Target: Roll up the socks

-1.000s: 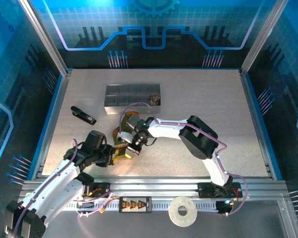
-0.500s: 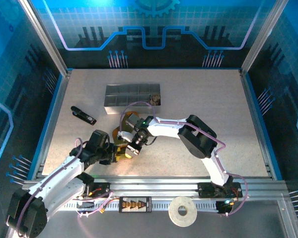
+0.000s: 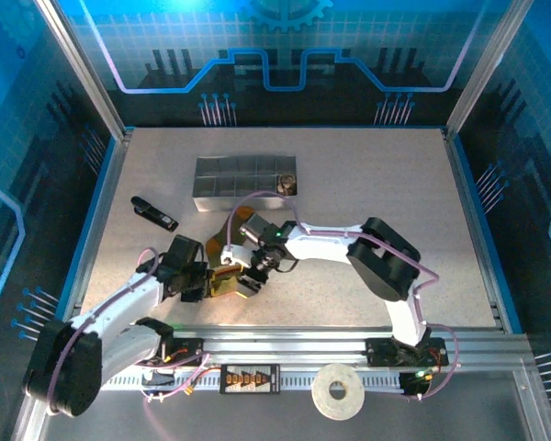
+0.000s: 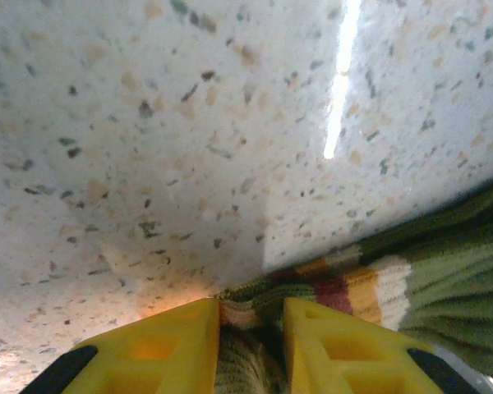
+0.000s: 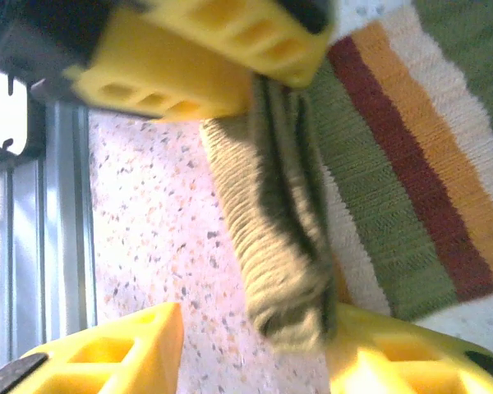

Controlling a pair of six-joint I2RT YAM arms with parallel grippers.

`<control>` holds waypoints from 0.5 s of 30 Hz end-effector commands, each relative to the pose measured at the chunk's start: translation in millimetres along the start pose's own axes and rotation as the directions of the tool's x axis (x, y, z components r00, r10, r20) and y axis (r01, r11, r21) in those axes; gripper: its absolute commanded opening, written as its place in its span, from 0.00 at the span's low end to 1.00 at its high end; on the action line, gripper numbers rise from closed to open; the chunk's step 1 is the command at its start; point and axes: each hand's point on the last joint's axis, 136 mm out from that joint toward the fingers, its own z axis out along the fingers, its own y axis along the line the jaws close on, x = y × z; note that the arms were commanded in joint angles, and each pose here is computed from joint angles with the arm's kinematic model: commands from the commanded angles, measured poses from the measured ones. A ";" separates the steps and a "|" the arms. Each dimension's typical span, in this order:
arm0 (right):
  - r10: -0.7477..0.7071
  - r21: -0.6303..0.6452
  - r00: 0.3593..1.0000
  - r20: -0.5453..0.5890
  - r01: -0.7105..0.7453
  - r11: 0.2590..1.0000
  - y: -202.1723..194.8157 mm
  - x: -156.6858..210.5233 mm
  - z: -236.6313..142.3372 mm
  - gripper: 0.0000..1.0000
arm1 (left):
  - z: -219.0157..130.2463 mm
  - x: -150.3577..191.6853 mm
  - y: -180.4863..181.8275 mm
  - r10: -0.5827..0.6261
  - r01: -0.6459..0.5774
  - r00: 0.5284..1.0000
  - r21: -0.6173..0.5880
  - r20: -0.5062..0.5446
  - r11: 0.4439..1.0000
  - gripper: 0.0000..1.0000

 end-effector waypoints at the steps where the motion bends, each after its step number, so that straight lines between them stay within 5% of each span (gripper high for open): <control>1: -0.274 0.186 0.956 0.106 0.251 0.950 -0.4 -25.4 -26.6 0.52 | -1.7 -9.4 8.6 0.014 -0.010 0.999 -0.085 0.044 0.996 0.26; 7: -0.682 0.507 0.730 -0.051 0.607 0.612 9.7 -28.4 -37.2 0.63 | -1.2 -8.8 5.2 0.036 -0.032 0.999 -0.104 0.036 0.994 0.25; 15: -0.798 0.427 0.548 -0.251 0.802 0.417 24.4 -21.3 -0.1 0.47 | 1.6 -5.3 -1.4 0.056 -0.054 0.998 -0.103 0.014 0.993 0.26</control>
